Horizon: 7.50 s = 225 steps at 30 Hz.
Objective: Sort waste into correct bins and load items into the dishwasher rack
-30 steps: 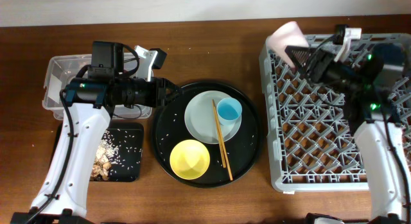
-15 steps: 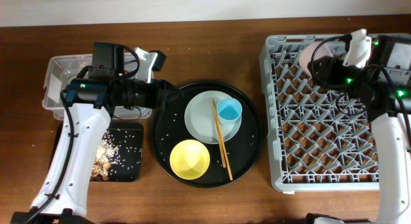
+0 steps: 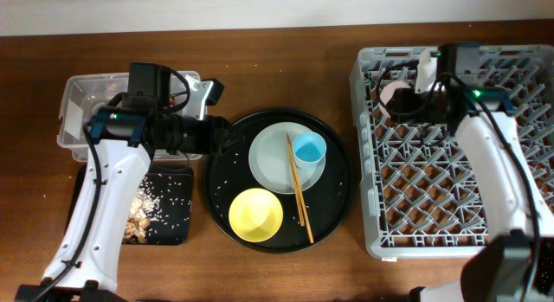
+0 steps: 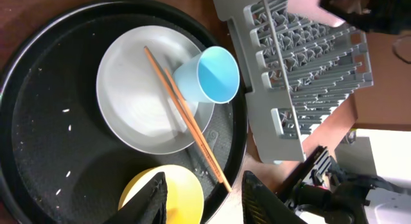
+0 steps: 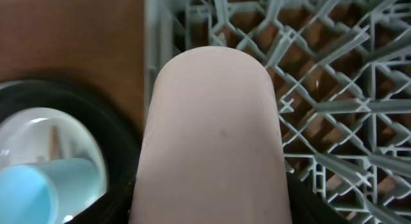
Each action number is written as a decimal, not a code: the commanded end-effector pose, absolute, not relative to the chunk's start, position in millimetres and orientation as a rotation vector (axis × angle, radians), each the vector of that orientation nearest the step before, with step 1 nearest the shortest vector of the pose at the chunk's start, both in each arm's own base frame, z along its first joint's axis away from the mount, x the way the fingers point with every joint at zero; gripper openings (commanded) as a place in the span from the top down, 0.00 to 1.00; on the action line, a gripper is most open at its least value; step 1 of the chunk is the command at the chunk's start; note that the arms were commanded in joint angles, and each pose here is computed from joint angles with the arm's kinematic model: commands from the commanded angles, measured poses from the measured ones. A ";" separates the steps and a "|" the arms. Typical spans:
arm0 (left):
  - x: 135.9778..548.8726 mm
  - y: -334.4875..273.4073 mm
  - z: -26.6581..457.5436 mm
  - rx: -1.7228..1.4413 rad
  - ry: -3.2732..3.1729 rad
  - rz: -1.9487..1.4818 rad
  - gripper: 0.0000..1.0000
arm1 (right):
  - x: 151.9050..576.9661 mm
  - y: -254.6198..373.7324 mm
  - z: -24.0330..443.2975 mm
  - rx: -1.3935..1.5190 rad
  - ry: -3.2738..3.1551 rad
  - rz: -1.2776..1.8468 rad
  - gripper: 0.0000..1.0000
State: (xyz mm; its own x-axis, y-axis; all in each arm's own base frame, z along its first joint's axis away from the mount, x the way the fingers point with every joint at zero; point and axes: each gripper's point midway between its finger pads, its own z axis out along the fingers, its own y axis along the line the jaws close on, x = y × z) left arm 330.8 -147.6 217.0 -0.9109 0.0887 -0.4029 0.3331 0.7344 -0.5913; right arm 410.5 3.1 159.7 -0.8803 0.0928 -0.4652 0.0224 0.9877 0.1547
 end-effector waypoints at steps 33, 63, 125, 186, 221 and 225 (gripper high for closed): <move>328.2 -166.4 212.5 0.370 2.598 -0.950 0.69 | 379.5 47.5 212.6 -0.083 2.619 0.509 0.02; 382.4 -272.7 76.4 0.124 2.678 -0.341 0.66 | 377.2 47.4 210.3 -0.080 2.633 0.511 0.02; 324.3 -173.0 336.8 0.396 2.078 -1.671 1.00 | 309.0 156.6 348.0 -0.618 1.828 1.759 0.01; 298.4 -232.4 343.7 0.668 2.015 -1.691 0.82 | 261.4 245.6 375.8 -1.126 1.566 1.765 0.43; 351.8 -176.7 253.4 0.194 2.452 -0.975 0.55 | 336.2 110.2 220.1 -0.304 2.730 0.615 0.48; 350.7 -176.5 252.5 0.192 2.459 -0.976 0.55 | 325.7 69.3 205.8 -0.152 2.853 0.424 0.49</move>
